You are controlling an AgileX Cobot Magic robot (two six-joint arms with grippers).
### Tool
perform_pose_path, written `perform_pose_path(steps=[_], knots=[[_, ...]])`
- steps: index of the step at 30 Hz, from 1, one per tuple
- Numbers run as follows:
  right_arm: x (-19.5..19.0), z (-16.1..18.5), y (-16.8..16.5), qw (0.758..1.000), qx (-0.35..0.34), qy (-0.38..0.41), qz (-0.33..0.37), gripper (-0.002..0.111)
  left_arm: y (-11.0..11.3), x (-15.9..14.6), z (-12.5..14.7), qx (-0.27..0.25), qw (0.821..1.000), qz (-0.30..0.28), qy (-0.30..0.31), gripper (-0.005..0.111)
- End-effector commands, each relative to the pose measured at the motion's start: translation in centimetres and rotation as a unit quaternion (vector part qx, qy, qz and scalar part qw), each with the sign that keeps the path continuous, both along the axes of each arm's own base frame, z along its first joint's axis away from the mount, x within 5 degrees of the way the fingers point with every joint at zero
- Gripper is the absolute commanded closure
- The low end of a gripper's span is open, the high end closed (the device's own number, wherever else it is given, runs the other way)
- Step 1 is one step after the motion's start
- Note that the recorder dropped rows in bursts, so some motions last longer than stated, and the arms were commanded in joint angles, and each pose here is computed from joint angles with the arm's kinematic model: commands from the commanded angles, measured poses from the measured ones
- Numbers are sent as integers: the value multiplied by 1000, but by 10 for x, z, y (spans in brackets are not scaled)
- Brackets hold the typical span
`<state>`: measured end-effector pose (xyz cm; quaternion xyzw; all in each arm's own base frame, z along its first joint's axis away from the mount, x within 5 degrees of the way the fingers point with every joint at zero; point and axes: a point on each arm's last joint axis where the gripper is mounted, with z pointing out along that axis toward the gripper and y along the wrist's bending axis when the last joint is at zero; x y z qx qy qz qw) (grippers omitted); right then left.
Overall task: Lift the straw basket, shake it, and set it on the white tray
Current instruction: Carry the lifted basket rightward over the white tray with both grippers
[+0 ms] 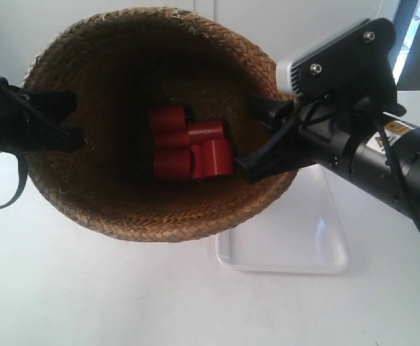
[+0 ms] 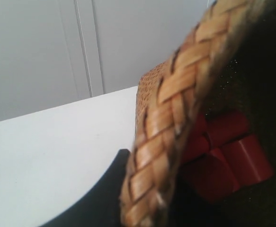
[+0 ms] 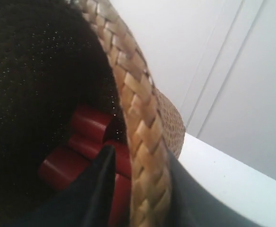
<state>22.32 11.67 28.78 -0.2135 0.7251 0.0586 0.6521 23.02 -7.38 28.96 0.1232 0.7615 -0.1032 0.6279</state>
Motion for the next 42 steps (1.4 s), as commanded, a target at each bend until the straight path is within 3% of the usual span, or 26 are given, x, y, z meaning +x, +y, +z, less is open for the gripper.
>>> perform_pose_path(steps=[1,9,12,21,24,26,28,29,30,31,32,33,34,36,42], knots=[[4,-3,-3,999,8,-32,-26,108,2,0,14,-44,997,5,-57,107],[7,-2,-6,997,57,-26,-49,108,2,0,9,-39,999,8,-31,107],[7,-3,-5,997,60,-21,-48,108,2,0,9,-56,998,11,-27,107],[6,-2,-4,997,58,-13,-42,108,3,-1,9,-40,999,11,-27,107],[-24,14,1,996,74,38,27,108,-4,-27,15,7,999,-32,-6,107],[-56,30,2,991,97,39,84,108,-12,-58,23,38,995,-86,-34,107],[-93,56,-6,980,142,-51,130,108,-16,-96,38,20,983,-146,-105,107],[-96,60,-10,976,158,-84,120,108,-16,-100,41,27,981,-153,-116,107],[-80,53,-16,974,171,-141,42,108,-15,-83,35,33,986,-113,-114,107],[-58,40,-18,973,172,-147,-42,108,-12,-59,26,17,994,-47,-101,107],[-10,12,-7,978,119,-109,-136,108,-7,-13,8,24,996,59,-54,107],[9,0,1,983,95,-68,-140,108,-13,3,-2,48,998,51,-11,107],[23,-15,17,993,60,4,-101,108,-29,6,-15,93,994,-22,48,107],[24,-18,22,993,73,18,-95,108,-39,-2,-11,78,996,-33,26,107],[18,-8,19,995,60,3,-84,108,-41,-11,-1,68,997,-41,-1,107]])
